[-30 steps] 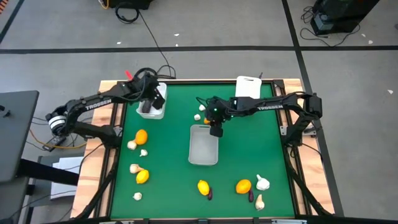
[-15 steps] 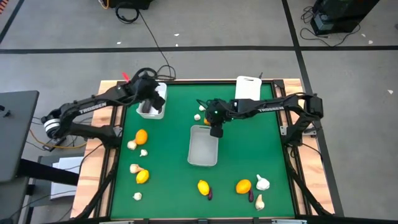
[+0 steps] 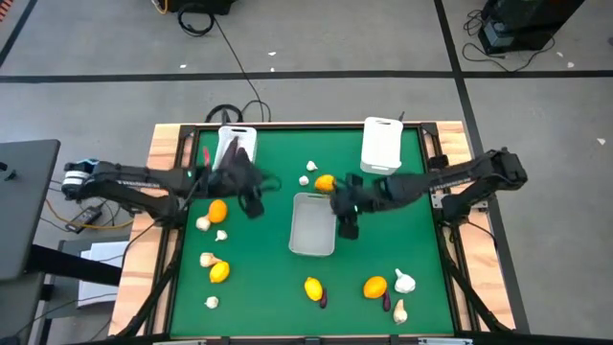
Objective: Sort produce into baskets
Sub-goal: Put the eggplant into the left white bin
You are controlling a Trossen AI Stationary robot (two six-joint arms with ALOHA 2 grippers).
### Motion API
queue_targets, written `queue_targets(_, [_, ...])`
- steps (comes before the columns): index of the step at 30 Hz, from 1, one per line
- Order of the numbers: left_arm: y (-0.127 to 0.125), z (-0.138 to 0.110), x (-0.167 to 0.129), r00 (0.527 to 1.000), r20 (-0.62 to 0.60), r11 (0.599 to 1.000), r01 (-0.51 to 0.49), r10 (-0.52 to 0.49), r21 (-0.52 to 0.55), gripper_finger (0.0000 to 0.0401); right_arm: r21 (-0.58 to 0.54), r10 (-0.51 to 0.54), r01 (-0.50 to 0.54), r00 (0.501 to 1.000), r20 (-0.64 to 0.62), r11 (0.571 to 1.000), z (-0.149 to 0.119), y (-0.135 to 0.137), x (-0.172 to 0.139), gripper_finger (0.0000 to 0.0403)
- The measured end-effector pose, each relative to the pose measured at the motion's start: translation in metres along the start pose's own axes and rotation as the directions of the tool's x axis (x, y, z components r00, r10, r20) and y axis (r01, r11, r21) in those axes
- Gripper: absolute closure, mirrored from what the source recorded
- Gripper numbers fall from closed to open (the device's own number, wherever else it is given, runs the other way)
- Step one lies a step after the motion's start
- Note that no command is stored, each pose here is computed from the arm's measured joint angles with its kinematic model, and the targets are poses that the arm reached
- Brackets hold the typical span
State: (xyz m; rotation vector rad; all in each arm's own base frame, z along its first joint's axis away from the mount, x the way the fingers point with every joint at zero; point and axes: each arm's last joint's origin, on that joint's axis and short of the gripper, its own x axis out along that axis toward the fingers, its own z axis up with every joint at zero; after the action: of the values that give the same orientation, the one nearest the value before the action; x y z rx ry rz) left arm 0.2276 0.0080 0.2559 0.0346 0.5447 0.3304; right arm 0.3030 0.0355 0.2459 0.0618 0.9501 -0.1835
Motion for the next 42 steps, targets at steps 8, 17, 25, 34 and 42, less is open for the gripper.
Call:
queue_targets(8, [-0.049,-0.034,0.000,0.963,0.145,0.969,0.238,-0.227,-0.067,0.0271,0.058,0.126,-0.119,0.982,-0.138,0.991,-0.044,0.071,0.004,0.0252])
queue_targets(17, [-0.082,-0.046,-0.008,0.941,0.185,0.949,0.302,-0.282,-0.090,0.0271,0.190,0.350,-0.322,0.926,-0.142,0.928,-0.071,0.144,-0.035,0.0252])
queue_targets(25, [-0.101,-0.048,0.002,0.930,0.250,0.949,0.300,-0.269,-0.095,0.0271,0.543,0.409,-0.248,0.891,-0.199,0.803,-0.100,0.172,-0.057,0.0252])
queue_targets(34, [-0.110,-0.058,0.017,0.942,0.213,0.956,0.283,-0.261,-0.077,0.0271,0.689,0.350,-0.058,0.889,-0.293,0.723,-0.125,0.183,-0.059,0.0252])
queue_targets(42, [-0.112,-0.052,0.019,0.942,0.225,0.965,0.261,-0.247,-0.035,0.0271,0.667,0.291,0.098,0.846,-0.447,0.738,-0.141,0.190,-0.029,0.0252])
